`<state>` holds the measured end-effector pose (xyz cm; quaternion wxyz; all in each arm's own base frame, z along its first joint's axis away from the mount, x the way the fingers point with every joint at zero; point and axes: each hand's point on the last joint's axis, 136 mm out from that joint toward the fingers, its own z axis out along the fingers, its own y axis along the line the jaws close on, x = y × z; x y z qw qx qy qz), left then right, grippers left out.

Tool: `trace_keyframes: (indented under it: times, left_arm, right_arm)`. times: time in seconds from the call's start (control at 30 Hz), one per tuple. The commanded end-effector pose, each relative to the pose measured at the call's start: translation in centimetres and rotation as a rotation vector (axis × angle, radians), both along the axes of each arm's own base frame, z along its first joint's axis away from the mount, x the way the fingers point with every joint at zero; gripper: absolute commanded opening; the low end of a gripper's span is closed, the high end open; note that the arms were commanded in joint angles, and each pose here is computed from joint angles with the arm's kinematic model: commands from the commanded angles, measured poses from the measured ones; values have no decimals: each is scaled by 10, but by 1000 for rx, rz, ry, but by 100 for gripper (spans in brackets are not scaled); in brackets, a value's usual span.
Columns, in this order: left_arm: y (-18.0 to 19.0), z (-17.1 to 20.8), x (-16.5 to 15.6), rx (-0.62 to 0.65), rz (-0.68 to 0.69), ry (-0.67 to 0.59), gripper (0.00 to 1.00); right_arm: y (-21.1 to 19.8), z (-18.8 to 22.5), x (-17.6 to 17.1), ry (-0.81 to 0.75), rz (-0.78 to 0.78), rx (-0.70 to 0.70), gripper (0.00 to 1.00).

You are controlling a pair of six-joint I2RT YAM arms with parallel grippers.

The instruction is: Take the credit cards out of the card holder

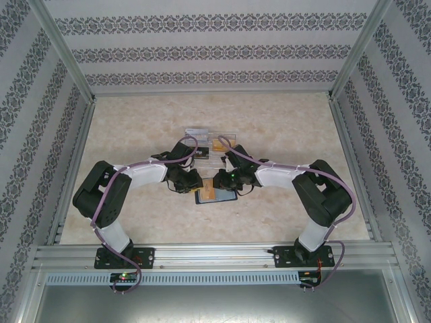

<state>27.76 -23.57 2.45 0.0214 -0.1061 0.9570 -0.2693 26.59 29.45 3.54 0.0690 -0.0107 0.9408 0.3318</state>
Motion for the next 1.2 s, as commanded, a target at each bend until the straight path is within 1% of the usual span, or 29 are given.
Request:
trace_keyframes:
  times: [0.0,0.13,0.4,0.5,0.7,0.87,0.93,1.17]
  left_arm:
    - [4,-5,-7,37,-20,21,17]
    - [6,-11,-11,51,-19,40,14]
    - [9,-20,-15,68,-19,61,11]
    - [9,-20,-16,64,-19,64,11]
    - [10,-25,-20,62,-18,76,10]
    - [9,-27,-22,48,-15,82,10]
    - [7,-27,-21,42,-19,80,10]
    - [6,-21,-19,45,-27,68,13]
  right_arm:
    - [10,2,3,8,6,13,22]
    - [7,-4,6,18,-19,-9,22]
    - [10,-14,3,47,-4,-17,22]
    - [15,-13,1,50,12,2,20]
    - [27,-2,1,34,39,85,18]
    - [31,0,0,34,57,100,18]
    - [31,0,-1,33,63,96,16]
    - [25,3,0,-6,59,65,1]
